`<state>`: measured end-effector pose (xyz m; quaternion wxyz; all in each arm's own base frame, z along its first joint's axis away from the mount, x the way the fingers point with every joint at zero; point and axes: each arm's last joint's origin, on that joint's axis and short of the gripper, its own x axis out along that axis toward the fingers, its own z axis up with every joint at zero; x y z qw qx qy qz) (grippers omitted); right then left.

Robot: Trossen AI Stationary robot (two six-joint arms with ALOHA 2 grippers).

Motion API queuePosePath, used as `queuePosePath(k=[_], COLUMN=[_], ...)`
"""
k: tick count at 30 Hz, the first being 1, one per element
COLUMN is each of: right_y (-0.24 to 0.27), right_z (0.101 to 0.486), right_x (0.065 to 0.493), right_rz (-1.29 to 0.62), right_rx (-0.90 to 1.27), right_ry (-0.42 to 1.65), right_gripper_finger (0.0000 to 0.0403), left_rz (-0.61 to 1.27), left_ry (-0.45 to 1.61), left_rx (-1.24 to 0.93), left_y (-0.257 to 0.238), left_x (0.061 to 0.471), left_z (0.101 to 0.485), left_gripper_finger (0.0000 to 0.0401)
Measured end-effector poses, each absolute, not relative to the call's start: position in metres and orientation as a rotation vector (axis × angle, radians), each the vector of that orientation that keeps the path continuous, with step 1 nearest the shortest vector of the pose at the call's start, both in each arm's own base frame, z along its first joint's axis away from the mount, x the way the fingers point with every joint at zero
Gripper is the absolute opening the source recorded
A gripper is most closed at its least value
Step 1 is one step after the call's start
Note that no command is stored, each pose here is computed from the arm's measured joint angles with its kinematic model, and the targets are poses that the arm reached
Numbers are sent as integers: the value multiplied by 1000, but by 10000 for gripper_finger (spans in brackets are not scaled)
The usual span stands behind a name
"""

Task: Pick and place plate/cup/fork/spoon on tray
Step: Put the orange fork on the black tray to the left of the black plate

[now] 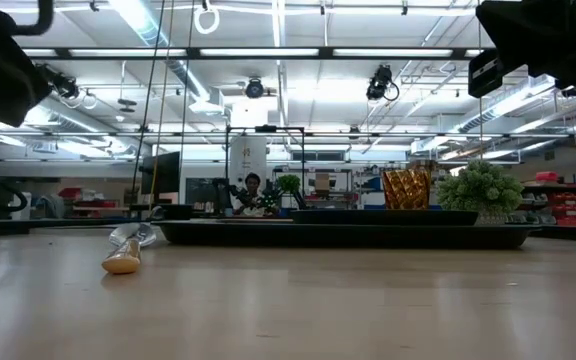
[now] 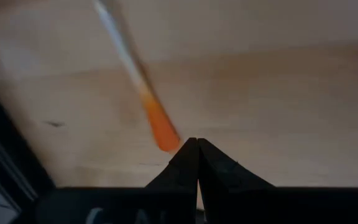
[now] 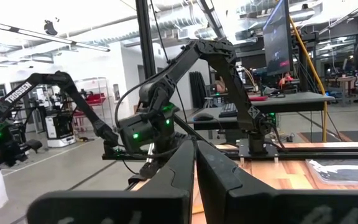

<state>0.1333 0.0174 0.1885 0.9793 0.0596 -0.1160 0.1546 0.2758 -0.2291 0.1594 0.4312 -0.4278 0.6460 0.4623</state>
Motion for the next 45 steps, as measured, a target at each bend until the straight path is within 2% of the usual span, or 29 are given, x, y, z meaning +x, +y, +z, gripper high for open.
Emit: queuePosePath(k=[6,22,27,32,35,39,42,45], right_y=[17,17,17,17,17,17,17,18], right_z=[189,190,192,192,192,192,192,192], right_x=[133,133,132,132,132,132,132,132], right_rz=[312,307,308,309,309,313,318,333], right_rx=[118,87,81,84,83,103,114,112], right_ry=[-237,-255,-275,-279,-280,-275,-271,-270], right_gripper_finger=[22,22,22,22,22,22,22,22], left_rz=[1172,1261,1257,1257,1274,1280,1259,1255], left_ry=[1555,1370,1328,1225,1209,1196,1195,1207], left_rx=[-960,-846,-877,-1008,-1017,-1034,-1056,-1071], left_y=[-230,-239,-220,-205,-199,-196,-194,-192], left_x=[262,240,224,208,206,209,209,206], left_z=[170,172,160,163,166,167,158,147], left_gripper_finger=[4,1,1,4,27,80,119,141])
